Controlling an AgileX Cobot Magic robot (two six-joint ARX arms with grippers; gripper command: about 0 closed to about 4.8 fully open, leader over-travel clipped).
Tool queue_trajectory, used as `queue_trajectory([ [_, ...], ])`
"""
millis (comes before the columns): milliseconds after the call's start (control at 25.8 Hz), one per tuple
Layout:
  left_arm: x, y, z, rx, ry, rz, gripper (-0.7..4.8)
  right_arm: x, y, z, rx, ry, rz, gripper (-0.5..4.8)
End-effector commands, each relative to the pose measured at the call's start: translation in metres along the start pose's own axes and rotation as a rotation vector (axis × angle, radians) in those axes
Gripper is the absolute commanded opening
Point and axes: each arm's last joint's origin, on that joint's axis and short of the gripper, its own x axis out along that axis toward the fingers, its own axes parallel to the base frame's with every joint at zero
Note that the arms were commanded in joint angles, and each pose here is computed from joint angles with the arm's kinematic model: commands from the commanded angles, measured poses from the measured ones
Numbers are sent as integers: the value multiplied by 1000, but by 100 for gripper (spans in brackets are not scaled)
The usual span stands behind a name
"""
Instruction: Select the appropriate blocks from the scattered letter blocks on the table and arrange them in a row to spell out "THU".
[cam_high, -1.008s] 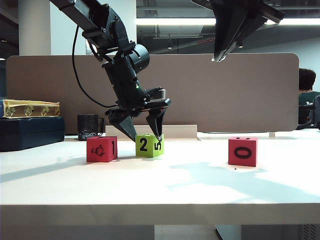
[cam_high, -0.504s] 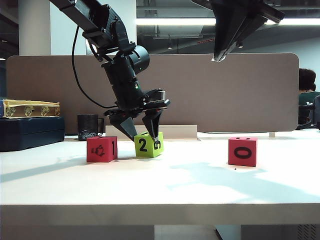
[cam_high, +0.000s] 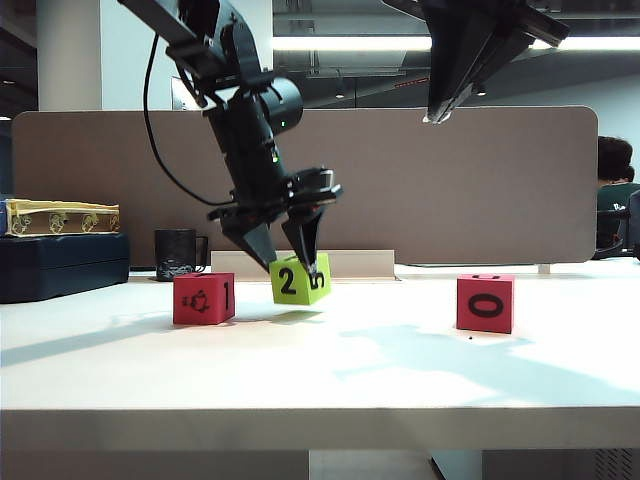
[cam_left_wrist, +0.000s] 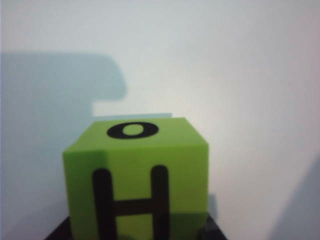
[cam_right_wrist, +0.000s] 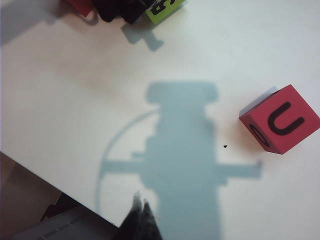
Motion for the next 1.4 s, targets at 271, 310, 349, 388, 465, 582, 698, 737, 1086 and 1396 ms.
queue_trajectory([
  [271, -19, -7, -8, -2, 86, -9, 214, -3, 1, 1, -1, -16, 7, -5],
  [310, -19, -7, -11, -5, 111, -11, 214, -3, 1, 1, -1, -16, 9, -5],
  [349, -20, -7, -11, -5, 120, -10, 214, -3, 1, 1, -1, -16, 9, -5],
  [388, -20, -7, -11, -6, 120, -11, 214, -3, 1, 1, -1, -15, 9, -5],
  [465, -20, -7, -12, -7, 124, -11, 214, -3, 1, 1, -1, -9, 10, -5],
  [582, -19, -7, -11, -7, 119, -10, 214, -3, 1, 0, 0, -5, 12, -5],
  [698, -19, -7, -11, -6, 114, -11, 215, -3, 1, 0, 1, -5, 13, -5],
  [737, -19, -7, -11, -7, 115, -10, 215, -3, 1, 0, 0, -4, 21, -5],
  [1086, -15, -7, -11, -7, 118, -11, 344, -3, 2, 0, 3, 1, 29, -5],
  [1396, -31, -8, -8, -8, 120, 13, 479, -2, 0, 1, 3, -19, -17, -5],
])
